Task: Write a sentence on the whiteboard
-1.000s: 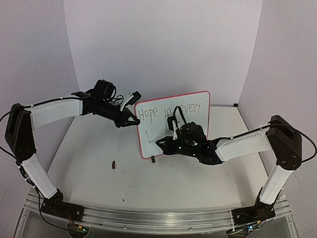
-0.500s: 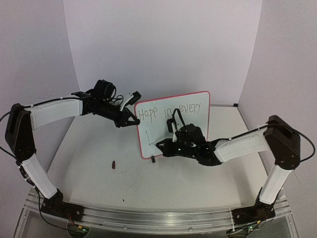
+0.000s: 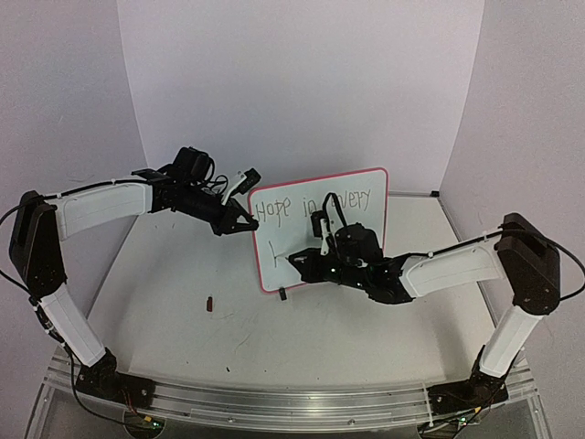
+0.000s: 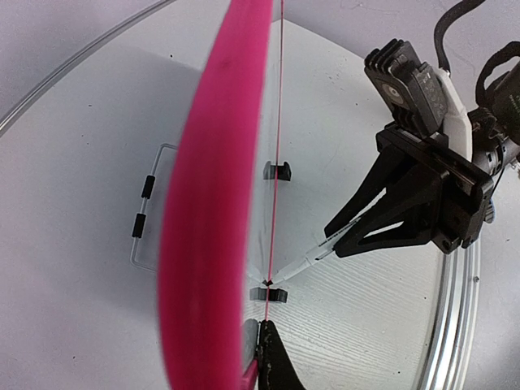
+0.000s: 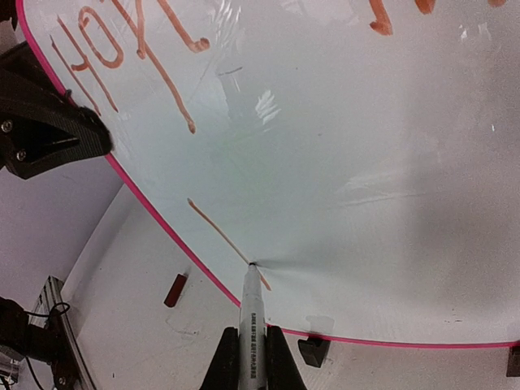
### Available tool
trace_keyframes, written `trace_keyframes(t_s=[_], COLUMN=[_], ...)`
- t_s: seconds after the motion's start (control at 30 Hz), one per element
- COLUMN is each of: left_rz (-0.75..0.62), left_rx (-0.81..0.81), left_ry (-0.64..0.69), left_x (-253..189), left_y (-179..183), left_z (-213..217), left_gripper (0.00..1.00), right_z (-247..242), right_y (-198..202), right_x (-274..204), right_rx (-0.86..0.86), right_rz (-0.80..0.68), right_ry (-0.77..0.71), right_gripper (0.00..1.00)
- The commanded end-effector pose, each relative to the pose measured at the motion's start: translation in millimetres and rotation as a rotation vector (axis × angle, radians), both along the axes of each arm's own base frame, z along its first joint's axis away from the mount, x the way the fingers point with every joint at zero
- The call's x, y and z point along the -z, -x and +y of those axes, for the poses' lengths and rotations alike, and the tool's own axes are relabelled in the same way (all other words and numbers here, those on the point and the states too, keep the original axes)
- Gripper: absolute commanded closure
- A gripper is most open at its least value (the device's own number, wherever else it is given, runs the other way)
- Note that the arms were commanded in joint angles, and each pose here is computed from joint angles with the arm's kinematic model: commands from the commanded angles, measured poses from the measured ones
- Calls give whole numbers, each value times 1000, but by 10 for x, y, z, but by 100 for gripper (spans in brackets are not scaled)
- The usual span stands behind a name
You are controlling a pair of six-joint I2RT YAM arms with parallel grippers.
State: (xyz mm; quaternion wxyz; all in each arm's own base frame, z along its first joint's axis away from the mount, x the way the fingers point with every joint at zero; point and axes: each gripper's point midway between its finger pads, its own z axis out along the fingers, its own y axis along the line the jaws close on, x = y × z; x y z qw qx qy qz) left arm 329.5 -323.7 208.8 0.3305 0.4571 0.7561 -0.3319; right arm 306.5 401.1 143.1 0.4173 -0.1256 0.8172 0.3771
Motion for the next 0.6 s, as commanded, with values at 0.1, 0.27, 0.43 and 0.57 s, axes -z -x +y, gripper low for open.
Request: trace_keyframes(t_s=[0.1,0.27,0.43,0.57], left_rz=[-15,-14,-12,-12], left_rx=[-27,-27,-26,-24], left_ry=[-101,-100,-101,-100], left_x=[159,159,165,165], left_y=[3,-1,3,3], left_z=[143,139,139,134], left_gripper=[100,100,100,100], right_z=[-129,-180,-213,-227], right_y=[-133,-130,-104,-98], right_x=[-279,-200,-81,-11], right_rx=[106,124,129,130], right_rz=[-58,-42,-19,-7], right_ry=[-57,-43,-27,-12], right_gripper=[100,100,100,100])
